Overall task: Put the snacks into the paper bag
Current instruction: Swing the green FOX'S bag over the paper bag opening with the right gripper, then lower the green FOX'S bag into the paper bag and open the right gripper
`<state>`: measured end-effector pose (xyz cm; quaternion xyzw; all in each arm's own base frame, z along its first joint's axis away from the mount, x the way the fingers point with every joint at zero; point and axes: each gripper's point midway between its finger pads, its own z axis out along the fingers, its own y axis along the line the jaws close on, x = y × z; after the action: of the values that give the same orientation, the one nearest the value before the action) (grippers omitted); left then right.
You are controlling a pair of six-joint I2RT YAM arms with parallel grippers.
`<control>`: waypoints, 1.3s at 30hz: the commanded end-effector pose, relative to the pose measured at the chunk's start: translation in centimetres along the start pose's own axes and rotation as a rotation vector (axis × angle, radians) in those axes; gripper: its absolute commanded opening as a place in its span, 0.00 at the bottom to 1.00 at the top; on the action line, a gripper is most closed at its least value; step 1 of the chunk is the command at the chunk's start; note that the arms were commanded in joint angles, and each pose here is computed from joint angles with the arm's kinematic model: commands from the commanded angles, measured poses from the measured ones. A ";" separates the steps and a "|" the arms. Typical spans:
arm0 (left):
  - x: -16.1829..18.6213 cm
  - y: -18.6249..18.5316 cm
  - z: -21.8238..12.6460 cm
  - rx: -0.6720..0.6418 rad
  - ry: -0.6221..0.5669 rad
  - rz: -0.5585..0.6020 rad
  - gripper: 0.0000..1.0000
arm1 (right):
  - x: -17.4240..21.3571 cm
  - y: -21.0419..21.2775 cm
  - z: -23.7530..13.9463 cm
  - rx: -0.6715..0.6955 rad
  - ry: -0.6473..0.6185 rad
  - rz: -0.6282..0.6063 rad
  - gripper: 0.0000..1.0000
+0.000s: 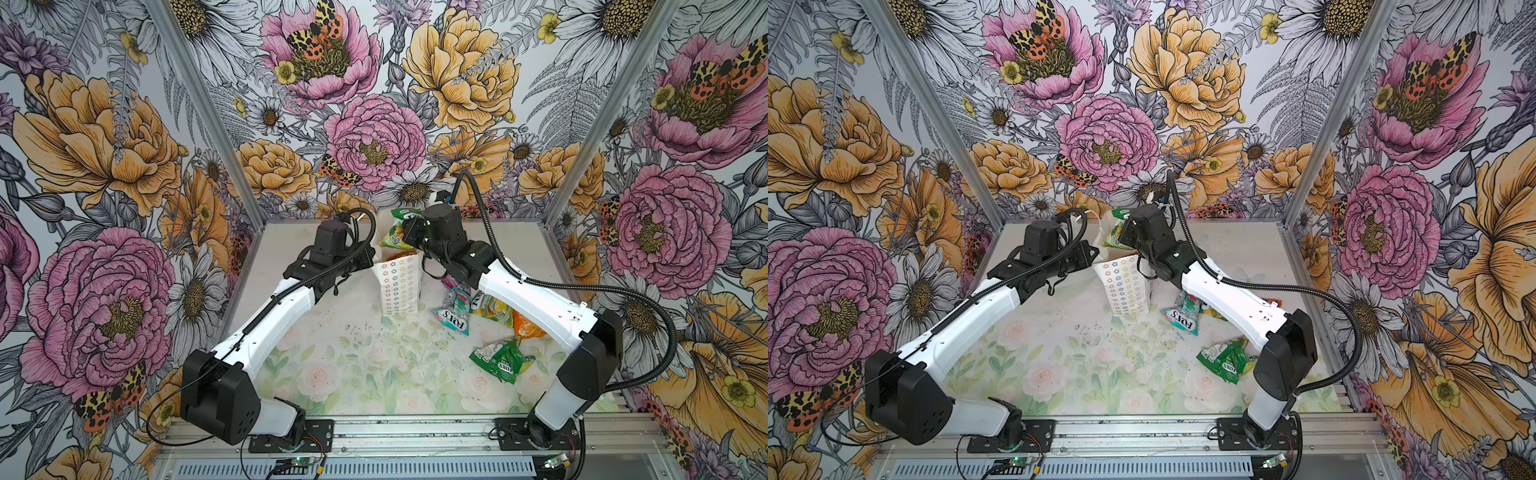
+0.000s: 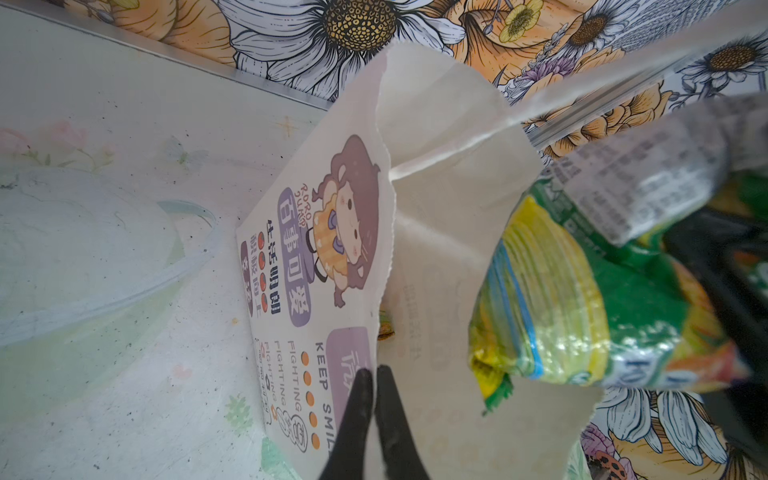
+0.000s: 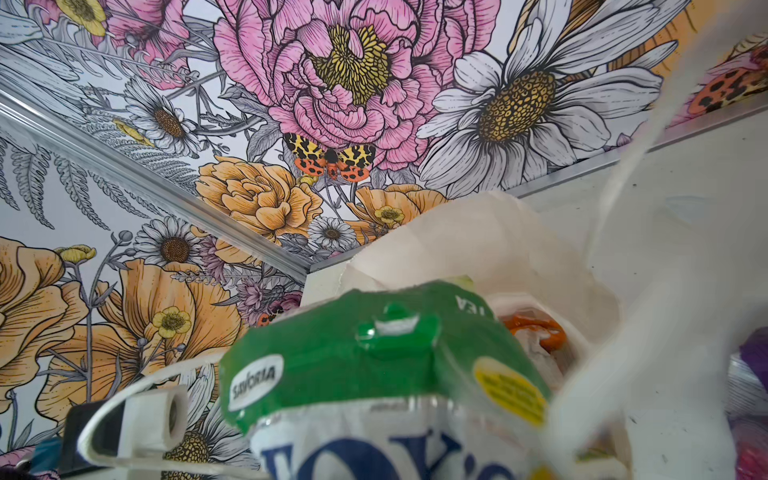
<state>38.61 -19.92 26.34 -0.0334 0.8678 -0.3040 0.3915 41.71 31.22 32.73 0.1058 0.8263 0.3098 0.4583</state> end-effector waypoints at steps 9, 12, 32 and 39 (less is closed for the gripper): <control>-0.7 0.9 -0.1 -0.030 -0.061 -0.062 0.00 | -1.1 1.0 -1.8 0.033 0.022 -0.093 0.00; -0.7 1.0 0.0 -0.035 -0.064 -0.068 0.00 | -1.1 1.1 -1.8 0.039 0.029 -0.103 0.00; -0.9 0.9 -0.1 -0.040 -0.074 -0.065 0.00 | 0.2 1.1 -1.0 0.046 0.103 -0.116 0.14; -0.8 0.8 0.0 -0.038 -0.072 -0.062 0.00 | 0.3 1.9 -1.2 0.008 0.122 -0.140 0.40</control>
<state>39.33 -19.37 26.27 -0.0739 0.8605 -0.3057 0.4009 40.41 31.54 31.51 0.0467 0.8748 0.2566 0.4082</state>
